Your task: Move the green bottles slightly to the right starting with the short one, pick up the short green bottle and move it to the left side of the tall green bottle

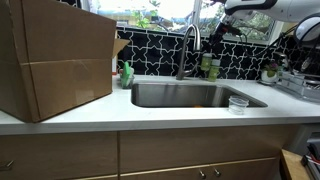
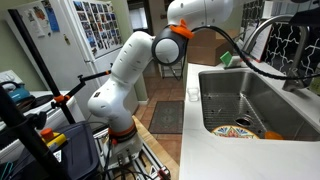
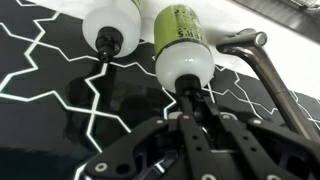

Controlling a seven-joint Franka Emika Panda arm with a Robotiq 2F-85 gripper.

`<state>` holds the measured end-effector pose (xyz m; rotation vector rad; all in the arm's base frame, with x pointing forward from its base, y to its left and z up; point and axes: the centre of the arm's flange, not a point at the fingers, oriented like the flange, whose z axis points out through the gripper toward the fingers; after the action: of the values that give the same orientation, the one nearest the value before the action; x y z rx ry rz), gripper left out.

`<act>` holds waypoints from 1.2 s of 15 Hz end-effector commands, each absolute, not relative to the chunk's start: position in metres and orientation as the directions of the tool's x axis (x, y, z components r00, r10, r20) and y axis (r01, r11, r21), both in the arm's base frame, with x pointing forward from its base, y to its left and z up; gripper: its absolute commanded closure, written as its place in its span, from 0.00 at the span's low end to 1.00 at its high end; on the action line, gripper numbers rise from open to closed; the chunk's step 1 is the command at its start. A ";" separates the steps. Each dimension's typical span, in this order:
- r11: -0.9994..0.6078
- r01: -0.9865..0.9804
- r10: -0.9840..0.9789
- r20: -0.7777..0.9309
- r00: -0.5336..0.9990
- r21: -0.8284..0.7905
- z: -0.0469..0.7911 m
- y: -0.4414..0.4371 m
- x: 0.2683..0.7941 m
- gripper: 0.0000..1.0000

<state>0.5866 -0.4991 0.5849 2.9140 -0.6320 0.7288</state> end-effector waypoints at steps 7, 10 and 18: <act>-0.919 -0.390 -0.380 0.400 0.834 -0.059 0.526 -0.519 0.606 0.96; -0.917 -0.394 -0.384 0.393 0.836 -0.060 0.514 -0.520 0.607 0.96; -0.909 -0.409 -0.404 0.411 0.817 -0.079 0.532 -0.509 0.594 0.36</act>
<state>0.6025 -0.5119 0.5129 2.9813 -0.6415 0.6223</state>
